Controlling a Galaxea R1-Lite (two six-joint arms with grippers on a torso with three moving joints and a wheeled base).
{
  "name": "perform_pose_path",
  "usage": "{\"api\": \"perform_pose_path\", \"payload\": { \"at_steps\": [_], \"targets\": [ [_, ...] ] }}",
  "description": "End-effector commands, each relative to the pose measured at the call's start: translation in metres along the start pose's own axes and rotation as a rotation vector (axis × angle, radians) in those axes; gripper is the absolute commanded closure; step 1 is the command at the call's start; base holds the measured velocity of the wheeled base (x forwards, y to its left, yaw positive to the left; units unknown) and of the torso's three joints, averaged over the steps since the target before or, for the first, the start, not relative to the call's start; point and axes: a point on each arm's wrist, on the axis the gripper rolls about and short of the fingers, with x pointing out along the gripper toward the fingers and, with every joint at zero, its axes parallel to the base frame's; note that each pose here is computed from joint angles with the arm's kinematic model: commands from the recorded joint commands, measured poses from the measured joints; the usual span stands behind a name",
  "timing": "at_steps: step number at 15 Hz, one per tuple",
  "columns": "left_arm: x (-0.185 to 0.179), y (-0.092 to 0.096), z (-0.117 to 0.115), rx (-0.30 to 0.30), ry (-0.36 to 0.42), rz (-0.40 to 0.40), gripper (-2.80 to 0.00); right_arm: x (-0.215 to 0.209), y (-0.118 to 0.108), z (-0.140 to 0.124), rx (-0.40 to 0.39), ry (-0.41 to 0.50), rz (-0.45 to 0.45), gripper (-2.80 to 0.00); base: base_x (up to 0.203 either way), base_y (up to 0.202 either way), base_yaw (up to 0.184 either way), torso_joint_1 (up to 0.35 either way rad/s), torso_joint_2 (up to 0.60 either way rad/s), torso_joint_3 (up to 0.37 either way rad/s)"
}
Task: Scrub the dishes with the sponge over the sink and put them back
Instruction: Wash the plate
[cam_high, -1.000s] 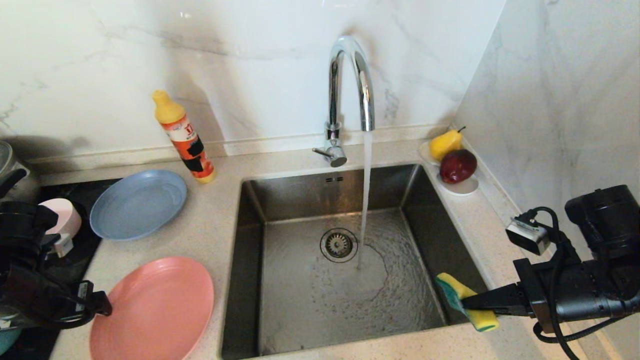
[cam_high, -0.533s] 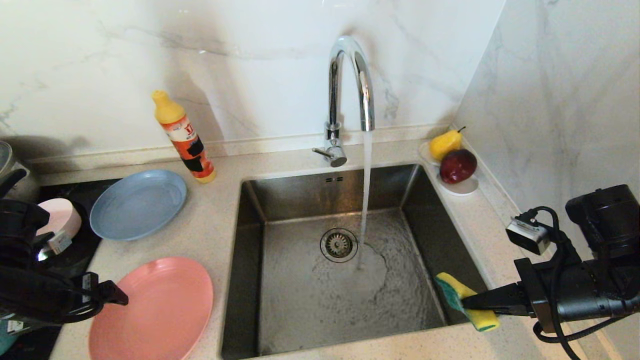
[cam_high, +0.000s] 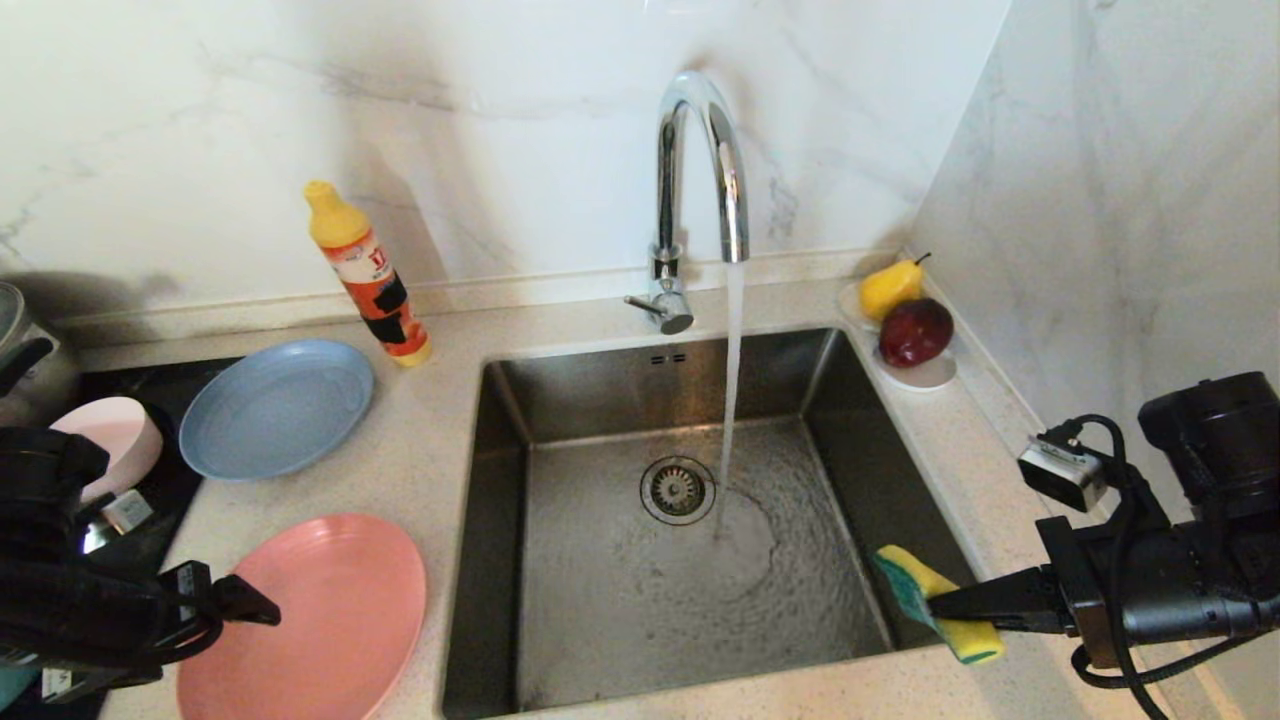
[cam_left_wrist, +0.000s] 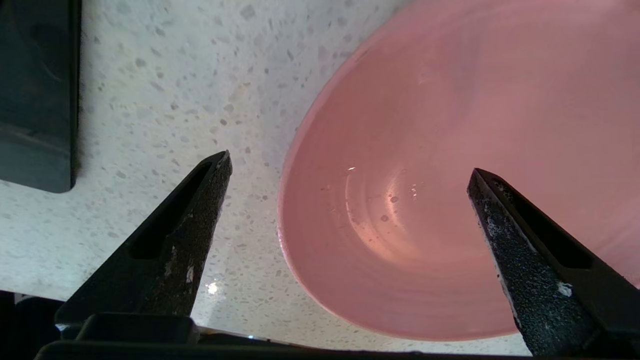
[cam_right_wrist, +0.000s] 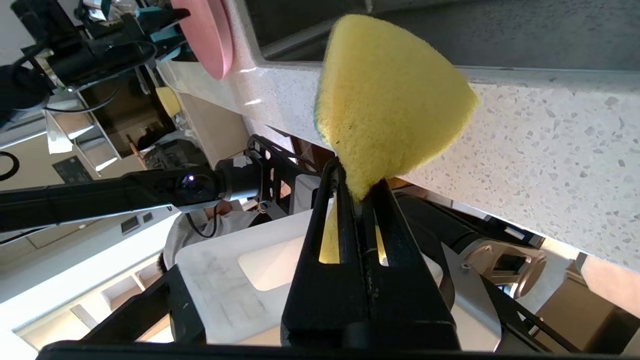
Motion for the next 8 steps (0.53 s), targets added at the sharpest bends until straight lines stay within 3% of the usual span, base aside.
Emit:
{"api": "perform_pose_path", "payload": {
  "at_steps": [1, 8],
  "targets": [
    [0.0029, 0.0008, -0.0011, -0.003, 0.015, 0.003, -2.8, -0.0004, -0.0012, 0.0001, 0.007, 0.001, 0.002, 0.0, 0.0, 0.0, 0.0, 0.0, 0.0, 0.0],
    [0.0084, 0.0011, 0.0023, -0.002, 0.013, 0.009, -2.8, 0.0006, -0.0017, 0.0012, 0.01, 0.003, 0.001, 0.0, 0.0, 0.0, 0.0, 0.0, 0.0, 0.0]
  ]
}}
